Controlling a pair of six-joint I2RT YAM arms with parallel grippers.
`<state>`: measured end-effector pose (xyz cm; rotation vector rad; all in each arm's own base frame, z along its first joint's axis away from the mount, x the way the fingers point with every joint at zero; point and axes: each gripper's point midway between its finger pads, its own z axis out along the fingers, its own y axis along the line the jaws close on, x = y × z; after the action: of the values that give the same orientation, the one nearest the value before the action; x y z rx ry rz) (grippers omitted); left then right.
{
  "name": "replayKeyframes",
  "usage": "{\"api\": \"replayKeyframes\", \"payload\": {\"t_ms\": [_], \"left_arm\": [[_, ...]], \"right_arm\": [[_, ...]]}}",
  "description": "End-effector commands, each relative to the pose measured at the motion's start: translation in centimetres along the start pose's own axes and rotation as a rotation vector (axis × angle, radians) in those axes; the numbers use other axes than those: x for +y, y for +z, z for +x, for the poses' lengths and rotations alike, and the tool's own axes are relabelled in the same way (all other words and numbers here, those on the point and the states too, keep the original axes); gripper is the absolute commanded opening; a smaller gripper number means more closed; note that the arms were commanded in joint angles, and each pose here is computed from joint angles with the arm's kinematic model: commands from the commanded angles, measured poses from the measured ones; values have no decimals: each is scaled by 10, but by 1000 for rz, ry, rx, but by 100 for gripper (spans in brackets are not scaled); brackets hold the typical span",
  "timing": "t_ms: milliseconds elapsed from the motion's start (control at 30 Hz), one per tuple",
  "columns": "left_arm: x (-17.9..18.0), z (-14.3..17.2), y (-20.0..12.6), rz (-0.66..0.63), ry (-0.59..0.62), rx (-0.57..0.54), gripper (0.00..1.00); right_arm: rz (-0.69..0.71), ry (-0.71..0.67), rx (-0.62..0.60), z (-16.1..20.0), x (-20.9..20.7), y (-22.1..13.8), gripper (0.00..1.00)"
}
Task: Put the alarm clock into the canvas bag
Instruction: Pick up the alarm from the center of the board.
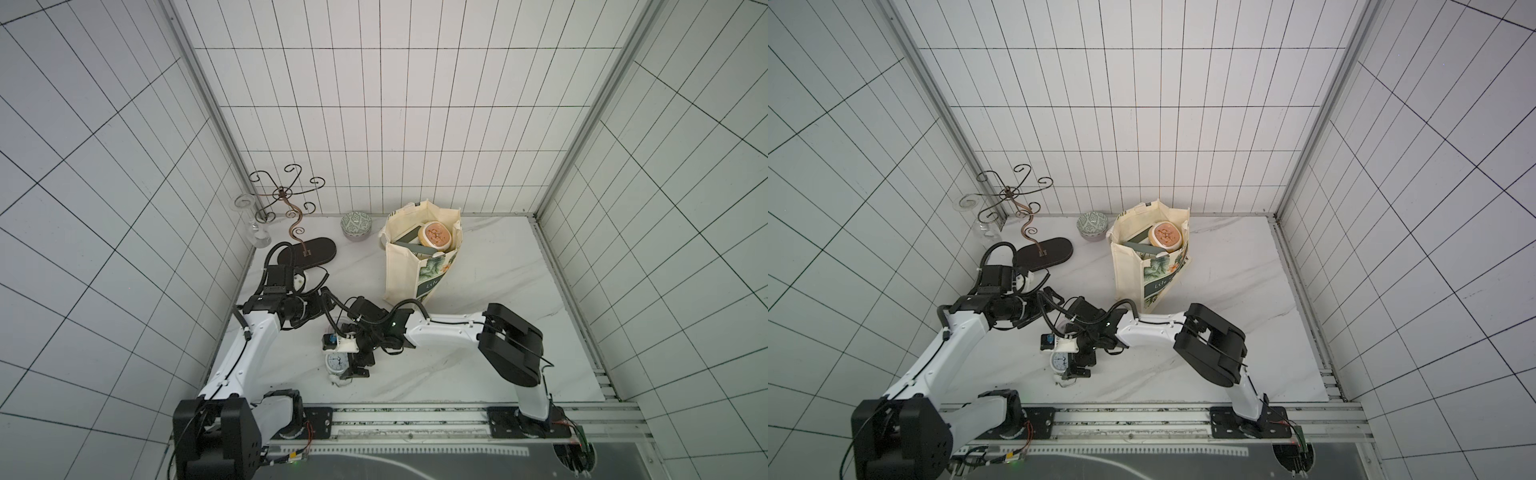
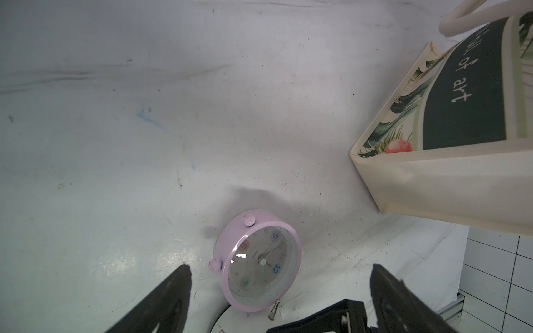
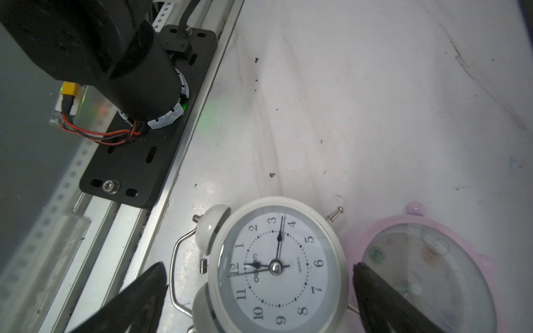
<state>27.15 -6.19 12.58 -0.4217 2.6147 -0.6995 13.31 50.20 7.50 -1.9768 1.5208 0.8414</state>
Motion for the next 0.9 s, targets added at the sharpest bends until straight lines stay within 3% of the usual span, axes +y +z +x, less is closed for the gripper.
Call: {"api": "replayKeyframes", "payload": {"t_ms": [0, 167, 467, 633, 867], "left_arm": [[0, -3, -1, 7, 22, -24, 95], [1, -3, -1, 4, 20, -21, 95], [1, -4, -2, -1, 26, -30, 95], [0, -3, -2, 2, 27, -26, 95], [0, -3, -2, 3, 25, -25, 95]], "right_arm": [[46, -59, -33, -29, -13, 1, 100], [79, -75, -40, -31, -18, 6, 98], [70, -66, -36, -27, -15, 8, 77], [47, -58, -13, -17, -10, 12, 85], [36, -72, 10, -10, -9, 16, 80]]}}
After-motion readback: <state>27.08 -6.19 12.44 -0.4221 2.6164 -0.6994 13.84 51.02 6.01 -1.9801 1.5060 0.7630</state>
